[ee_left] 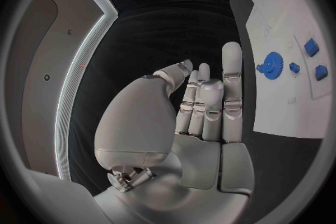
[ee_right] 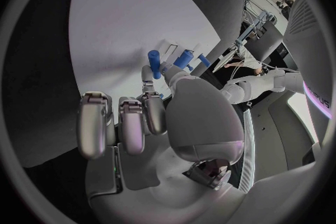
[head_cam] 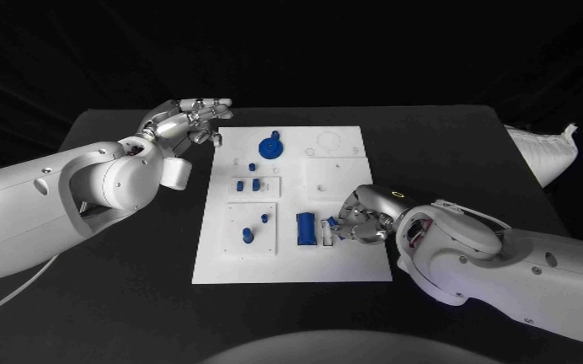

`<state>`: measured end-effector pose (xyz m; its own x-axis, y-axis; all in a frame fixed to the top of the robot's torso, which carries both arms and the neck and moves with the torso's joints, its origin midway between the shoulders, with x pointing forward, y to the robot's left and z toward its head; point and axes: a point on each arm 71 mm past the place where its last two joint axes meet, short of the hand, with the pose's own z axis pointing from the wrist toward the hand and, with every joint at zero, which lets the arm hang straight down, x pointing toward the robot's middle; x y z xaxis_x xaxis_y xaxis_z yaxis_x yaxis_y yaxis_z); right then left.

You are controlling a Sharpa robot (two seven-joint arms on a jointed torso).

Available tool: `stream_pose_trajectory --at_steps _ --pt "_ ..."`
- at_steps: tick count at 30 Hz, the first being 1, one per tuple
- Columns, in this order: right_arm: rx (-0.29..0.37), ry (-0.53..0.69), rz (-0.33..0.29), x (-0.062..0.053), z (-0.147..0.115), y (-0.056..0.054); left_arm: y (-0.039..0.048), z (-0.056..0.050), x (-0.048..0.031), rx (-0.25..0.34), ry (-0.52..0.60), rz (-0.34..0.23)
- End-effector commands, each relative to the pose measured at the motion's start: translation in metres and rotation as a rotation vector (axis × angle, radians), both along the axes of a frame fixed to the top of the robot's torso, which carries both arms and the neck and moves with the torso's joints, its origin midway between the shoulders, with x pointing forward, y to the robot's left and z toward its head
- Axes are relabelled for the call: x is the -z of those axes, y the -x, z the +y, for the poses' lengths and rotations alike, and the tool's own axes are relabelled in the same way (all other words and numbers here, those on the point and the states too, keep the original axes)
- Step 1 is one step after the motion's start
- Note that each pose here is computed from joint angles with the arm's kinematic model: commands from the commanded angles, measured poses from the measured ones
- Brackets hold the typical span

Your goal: Assemble the parts on the task board

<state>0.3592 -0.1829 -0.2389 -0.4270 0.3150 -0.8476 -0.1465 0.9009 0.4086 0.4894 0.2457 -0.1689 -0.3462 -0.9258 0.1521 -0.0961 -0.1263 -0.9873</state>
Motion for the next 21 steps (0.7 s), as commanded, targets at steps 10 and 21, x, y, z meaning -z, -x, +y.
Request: stream_pose_trajectory --at_steps 10,21 --pt "0.048 -0.064 0.068 0.0034 0.0037 0.0007 0.0012 -0.0015 -0.0013 0.020 0.004 -0.007" --pt "0.031 -0.045 0.109 0.0066 0.0049 0.0020 0.0011 -0.0014 -0.0015 0.018 0.004 -0.010"
